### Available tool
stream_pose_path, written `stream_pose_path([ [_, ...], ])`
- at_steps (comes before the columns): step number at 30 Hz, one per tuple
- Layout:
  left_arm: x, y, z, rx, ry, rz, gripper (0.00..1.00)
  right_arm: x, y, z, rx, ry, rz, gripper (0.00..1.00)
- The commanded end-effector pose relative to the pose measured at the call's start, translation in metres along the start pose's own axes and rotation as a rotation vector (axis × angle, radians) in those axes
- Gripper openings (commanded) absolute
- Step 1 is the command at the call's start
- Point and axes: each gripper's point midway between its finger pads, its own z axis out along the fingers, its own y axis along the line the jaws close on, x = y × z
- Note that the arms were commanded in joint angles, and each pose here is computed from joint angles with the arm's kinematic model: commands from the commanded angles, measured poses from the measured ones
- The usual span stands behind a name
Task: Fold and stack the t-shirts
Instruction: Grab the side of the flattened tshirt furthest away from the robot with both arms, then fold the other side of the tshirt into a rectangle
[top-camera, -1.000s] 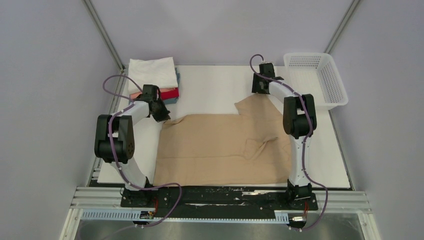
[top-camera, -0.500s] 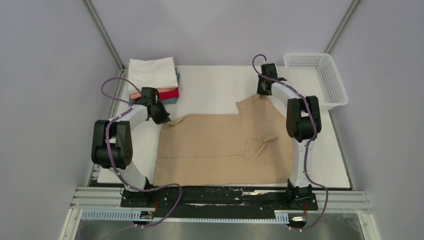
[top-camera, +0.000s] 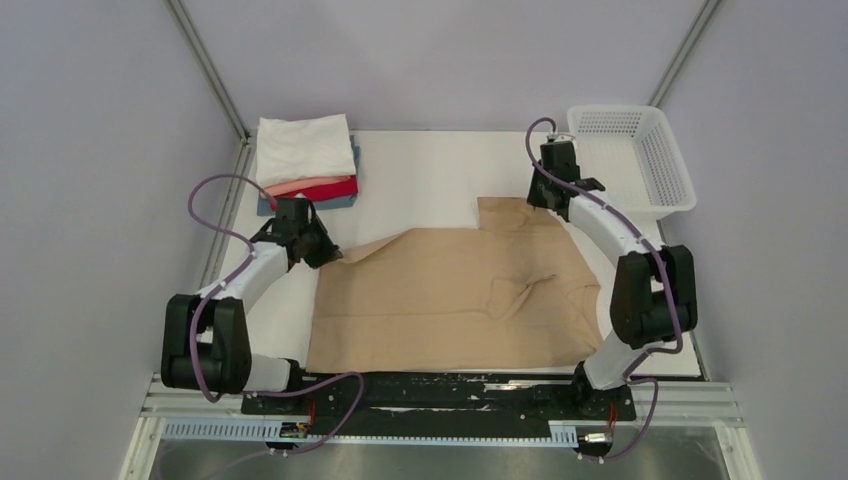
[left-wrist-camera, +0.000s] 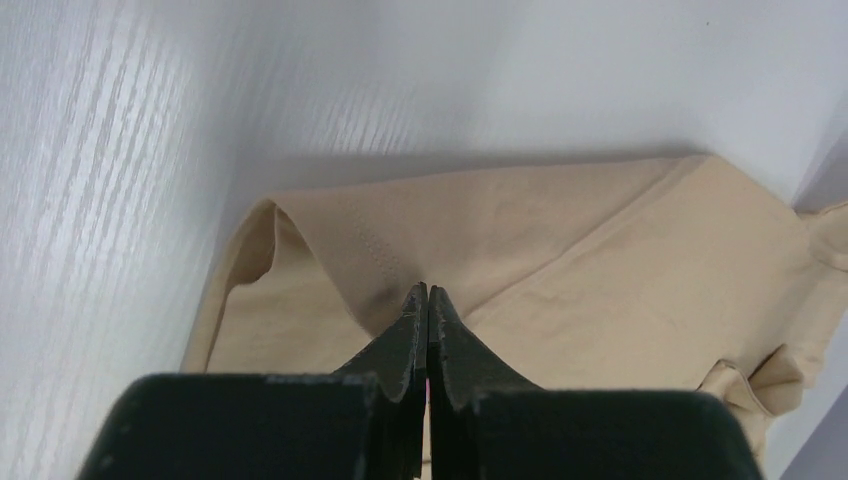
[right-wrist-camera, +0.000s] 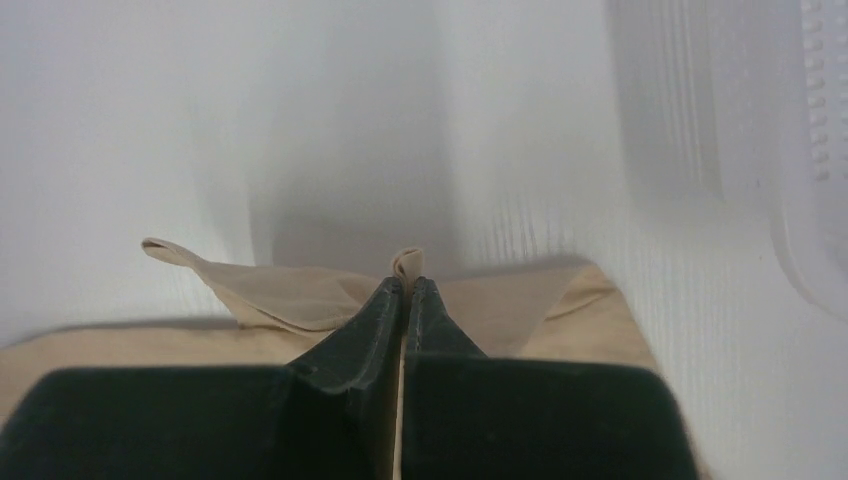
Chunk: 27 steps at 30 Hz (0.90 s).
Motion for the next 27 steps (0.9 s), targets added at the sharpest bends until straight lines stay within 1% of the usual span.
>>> stream_pose_path([
  [1, 0.007, 0.002, -0.02, 0.013, -0.043, -0.043, 0.0, 0.0, -0.008, -0.041, 0.012, -0.052, 0.048, 0.0],
  [7, 0.02, 0.013, -0.044, 0.004, -0.078, -0.06, 0.0, 0.008, -0.018, -0.091, -0.006, -0.091, 0.058, 0.0],
  [17, 0.032, 0.023, -0.075, 0.005, -0.124, -0.072, 0.0, 0.019, -0.035, -0.15, -0.004, -0.127, 0.066, 0.0],
  [22, 0.036, 0.026, -0.09, 0.006, -0.144, -0.075, 0.0, 0.036, -0.038, -0.173, -0.03, -0.094, 0.078, 0.0],
  [27, 0.044, 0.039, -0.101, -0.044, -0.153, -0.088, 0.0, 0.052, -0.051, -0.193, -0.003, -0.092, 0.098, 0.01],
])
